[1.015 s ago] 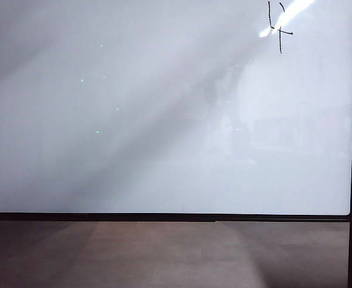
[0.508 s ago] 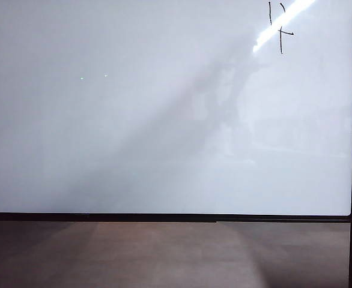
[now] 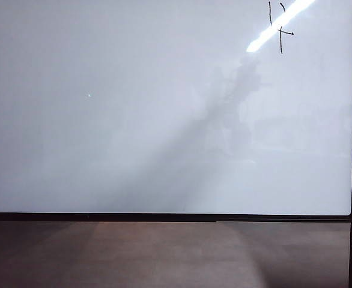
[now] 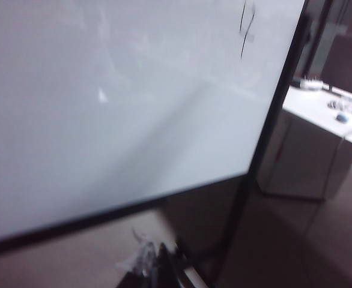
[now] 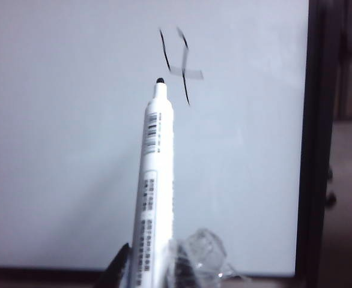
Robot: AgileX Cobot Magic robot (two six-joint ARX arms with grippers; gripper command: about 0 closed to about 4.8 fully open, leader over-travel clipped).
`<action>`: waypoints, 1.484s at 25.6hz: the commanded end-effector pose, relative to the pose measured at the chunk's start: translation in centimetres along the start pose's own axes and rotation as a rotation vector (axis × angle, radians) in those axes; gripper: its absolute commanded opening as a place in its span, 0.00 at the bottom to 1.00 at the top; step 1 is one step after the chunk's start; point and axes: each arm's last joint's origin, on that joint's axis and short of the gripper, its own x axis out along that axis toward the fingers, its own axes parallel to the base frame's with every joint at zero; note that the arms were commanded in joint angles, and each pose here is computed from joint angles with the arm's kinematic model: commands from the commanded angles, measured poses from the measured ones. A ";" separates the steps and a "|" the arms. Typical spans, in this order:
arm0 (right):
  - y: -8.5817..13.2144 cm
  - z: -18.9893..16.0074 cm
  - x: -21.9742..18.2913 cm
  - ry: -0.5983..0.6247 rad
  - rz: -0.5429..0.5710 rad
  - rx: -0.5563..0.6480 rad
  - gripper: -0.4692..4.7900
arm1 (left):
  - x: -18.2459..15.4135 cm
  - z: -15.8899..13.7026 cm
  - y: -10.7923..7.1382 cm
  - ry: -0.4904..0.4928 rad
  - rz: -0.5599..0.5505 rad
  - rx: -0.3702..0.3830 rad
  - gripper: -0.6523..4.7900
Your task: Reach to the right to find the marker pen, pick it up, and write the number 4 on the whiteboard.
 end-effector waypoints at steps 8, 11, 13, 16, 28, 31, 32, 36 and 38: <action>-1.2 -7.2 1.6 0.153 0.021 0.030 0.08 | 5.5 -9.7 0.8 0.130 -0.015 -0.079 0.11; -1.4 -8.7 1.7 0.196 0.022 0.037 0.08 | 6.0 -12.0 1.0 0.195 -0.012 -0.123 0.11; -1.7 -10.3 1.7 0.239 0.011 0.042 0.08 | 6.4 -13.7 1.1 0.225 -0.008 -0.130 0.11; -2.0 -12.3 1.6 0.300 0.010 0.053 0.08 | 6.6 -14.6 1.2 0.229 0.002 -0.144 0.11; -2.6 -15.0 1.4 0.323 -0.058 0.047 0.08 | 6.7 -15.2 1.4 0.231 0.022 -0.144 0.11; -2.6 -15.0 1.4 0.324 -0.056 0.048 0.08 | 6.7 -15.2 1.4 0.231 0.022 -0.144 0.11; -2.6 -15.0 1.4 0.324 -0.058 0.047 0.08 | 6.6 -15.1 1.4 0.225 0.023 -0.144 0.11; -2.6 -15.1 1.4 0.330 -0.058 0.048 0.08 | 6.4 -14.7 2.7 0.157 0.150 -0.159 0.11; -2.5 -15.0 1.4 0.322 -0.050 0.047 0.08 | 6.2 -14.5 3.8 0.134 0.269 -0.169 0.11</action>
